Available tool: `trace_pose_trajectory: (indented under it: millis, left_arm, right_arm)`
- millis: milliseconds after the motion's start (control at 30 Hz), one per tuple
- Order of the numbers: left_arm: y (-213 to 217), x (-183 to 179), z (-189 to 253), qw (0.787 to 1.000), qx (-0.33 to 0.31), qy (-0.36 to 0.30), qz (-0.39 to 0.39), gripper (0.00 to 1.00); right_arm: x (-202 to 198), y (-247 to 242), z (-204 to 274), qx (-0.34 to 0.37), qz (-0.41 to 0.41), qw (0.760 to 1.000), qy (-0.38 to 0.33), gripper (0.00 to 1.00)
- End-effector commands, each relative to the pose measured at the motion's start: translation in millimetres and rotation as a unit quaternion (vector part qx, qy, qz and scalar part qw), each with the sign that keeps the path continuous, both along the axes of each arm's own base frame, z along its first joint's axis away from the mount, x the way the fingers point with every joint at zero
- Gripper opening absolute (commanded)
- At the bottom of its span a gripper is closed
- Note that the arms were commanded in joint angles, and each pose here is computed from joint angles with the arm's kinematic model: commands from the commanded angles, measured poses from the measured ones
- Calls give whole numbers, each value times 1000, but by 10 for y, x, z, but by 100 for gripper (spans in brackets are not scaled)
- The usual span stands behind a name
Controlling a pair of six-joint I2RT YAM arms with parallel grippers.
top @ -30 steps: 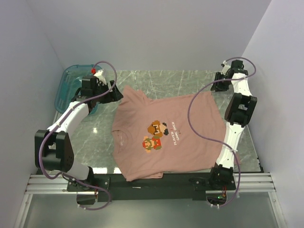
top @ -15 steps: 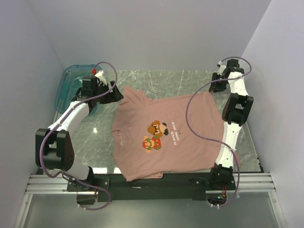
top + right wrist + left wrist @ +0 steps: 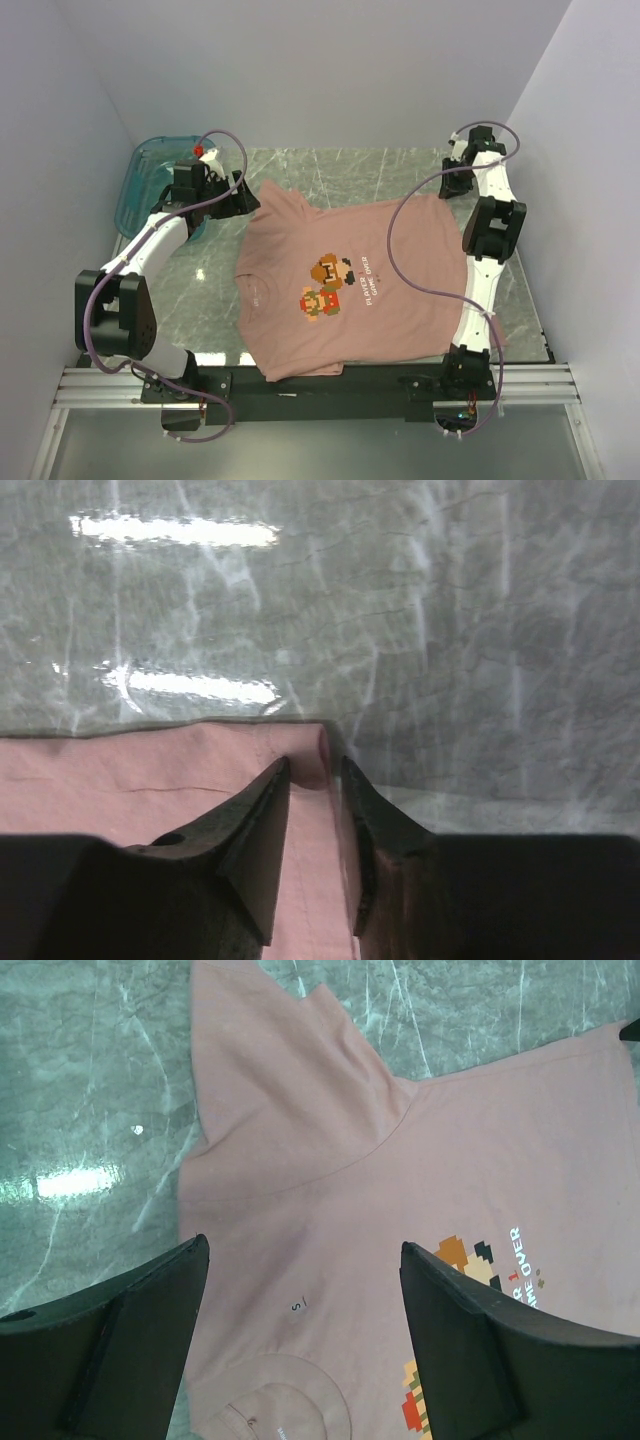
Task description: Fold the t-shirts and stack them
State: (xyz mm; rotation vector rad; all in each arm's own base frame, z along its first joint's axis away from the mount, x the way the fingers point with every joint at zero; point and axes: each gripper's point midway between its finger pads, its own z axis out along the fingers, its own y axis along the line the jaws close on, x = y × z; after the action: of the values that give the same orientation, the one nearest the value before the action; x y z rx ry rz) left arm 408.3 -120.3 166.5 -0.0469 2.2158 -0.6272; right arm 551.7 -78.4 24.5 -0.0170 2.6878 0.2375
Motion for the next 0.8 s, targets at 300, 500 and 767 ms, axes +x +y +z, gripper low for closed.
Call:
trace_pose_trajectory:
  millis: [300, 500, 767]
  left_arm:
    - [-45, 76, 102, 1000, -4, -17, -11, 82]
    - [-63, 78, 78, 1000, -7, -13, -15, 82]
    - [-90, 193, -4, 1000, -14, -8, -21, 79]
  right_arm:
    - [-42, 106, -48, -7, 48, 999, 11, 22]
    - [-49, 75, -84, -13, 48, 999, 14, 0]
    - [-65, 267, 362, 61, 80, 993, -60, 0]
